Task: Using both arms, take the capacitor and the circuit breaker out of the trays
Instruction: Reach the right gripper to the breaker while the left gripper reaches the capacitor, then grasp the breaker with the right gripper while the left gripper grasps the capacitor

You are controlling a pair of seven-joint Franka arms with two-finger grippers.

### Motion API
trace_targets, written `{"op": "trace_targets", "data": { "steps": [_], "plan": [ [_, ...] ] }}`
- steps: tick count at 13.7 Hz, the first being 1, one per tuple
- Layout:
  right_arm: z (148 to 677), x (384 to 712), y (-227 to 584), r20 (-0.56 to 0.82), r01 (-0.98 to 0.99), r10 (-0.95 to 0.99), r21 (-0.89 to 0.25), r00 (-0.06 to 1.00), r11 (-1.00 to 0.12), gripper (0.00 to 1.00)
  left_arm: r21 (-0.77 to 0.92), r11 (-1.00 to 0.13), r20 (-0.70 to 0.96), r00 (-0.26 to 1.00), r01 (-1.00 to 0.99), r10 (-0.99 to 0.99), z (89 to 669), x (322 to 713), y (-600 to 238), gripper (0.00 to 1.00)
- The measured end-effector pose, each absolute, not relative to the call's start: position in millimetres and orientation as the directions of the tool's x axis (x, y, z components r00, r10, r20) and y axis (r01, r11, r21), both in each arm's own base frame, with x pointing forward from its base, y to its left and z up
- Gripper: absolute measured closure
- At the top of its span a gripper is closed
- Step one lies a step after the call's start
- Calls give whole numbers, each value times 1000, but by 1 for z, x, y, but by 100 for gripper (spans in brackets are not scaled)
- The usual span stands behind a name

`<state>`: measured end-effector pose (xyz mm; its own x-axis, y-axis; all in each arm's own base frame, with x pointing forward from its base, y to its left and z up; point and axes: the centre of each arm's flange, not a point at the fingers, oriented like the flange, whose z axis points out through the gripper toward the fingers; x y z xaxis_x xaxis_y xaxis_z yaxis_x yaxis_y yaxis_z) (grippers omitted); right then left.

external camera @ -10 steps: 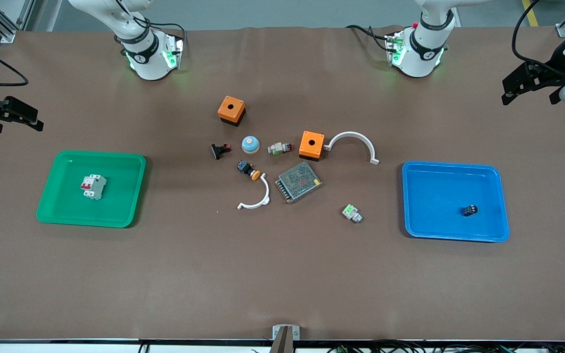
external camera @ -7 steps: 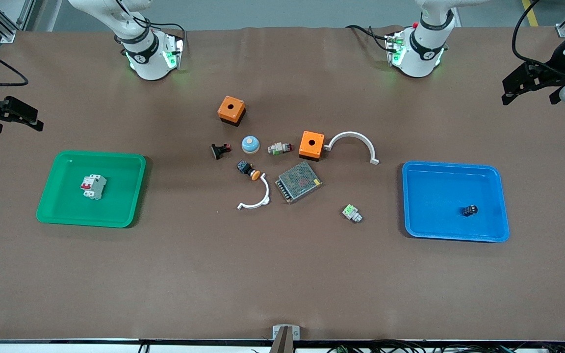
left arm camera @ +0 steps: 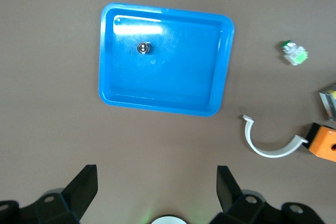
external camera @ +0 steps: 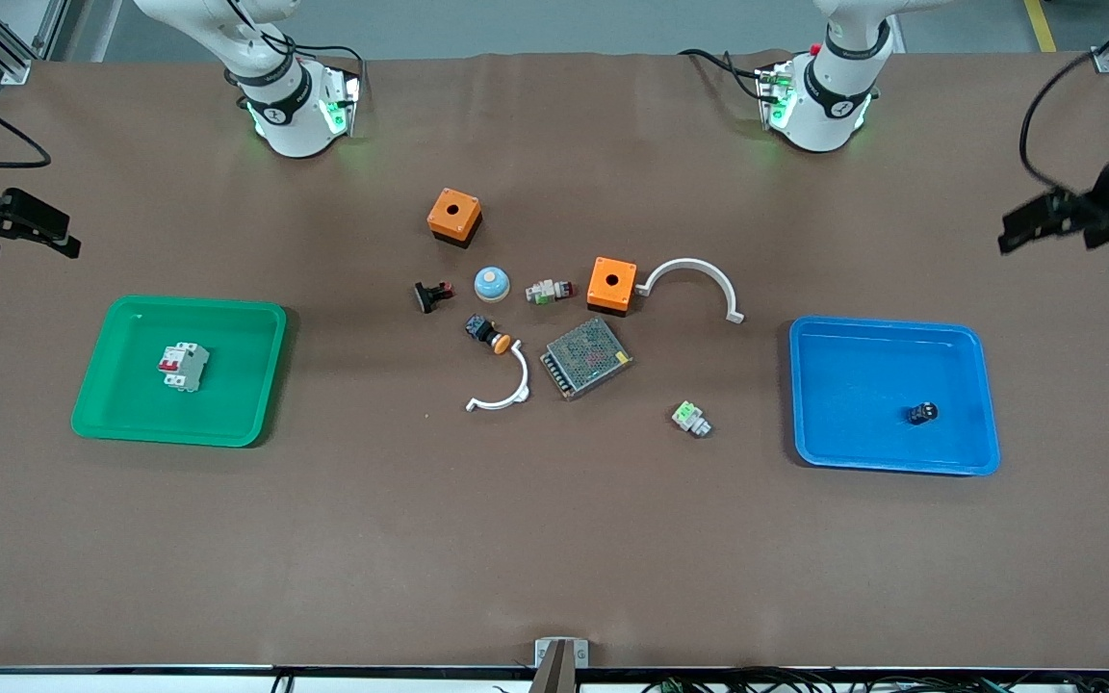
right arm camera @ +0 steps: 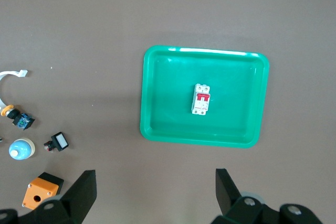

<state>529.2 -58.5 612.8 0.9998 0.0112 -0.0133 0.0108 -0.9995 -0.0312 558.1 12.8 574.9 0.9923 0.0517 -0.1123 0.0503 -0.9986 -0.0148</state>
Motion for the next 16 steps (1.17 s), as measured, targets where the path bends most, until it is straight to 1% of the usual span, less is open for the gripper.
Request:
{"op": "trace_targets", "data": {
  "steps": [3, 5, 7, 9, 11, 13, 14, 16],
  "plan": [
    [620, 532, -67, 5, -5, -5, -27, 1000, -1000, 0, -7, -994, -115, 987, 112, 112, 494, 581, 53, 0],
    [600, 543, -75, -29, -21, -20, -25, 999, -999, 0, -2, -991, -109, 985, 134, 134, 451, 587, 73, 0],
    [559, 569, -89, -55, -44, -43, -14, 998, -999, 0, 5, -989, -106, 984, 147, 146, 414, 597, 83, 0],
    [506, 599, -110, -84, -76, -75, -1, 994, -997, 0, 14, -987, -101, 983, 157, 155, 379, 608, 91, 0],
    [459, 617, -134, -97, -108, -108, 8, 989, -994, 0, 22, -987, -99, 983, 160, 157, 349, 616, 94, 0],
    [415, 624, -145, -65, -121, -122, 16, 990, -992, 0, 28, -987, -101, 982, 161, 158, 327, 620, 95, 1],
    [390, 622, -146, -40, -125, -126, 18, 991, -992, 0, 30, -986, -105, 982, 162, 158, 318, 622, 95, 1],
    [333, 607, -144, 2, -155, -155, -9, 988, -988, 0, 34, -986, -102, 982, 162, 158, 303, 625, 95, 3]
  ]
}}
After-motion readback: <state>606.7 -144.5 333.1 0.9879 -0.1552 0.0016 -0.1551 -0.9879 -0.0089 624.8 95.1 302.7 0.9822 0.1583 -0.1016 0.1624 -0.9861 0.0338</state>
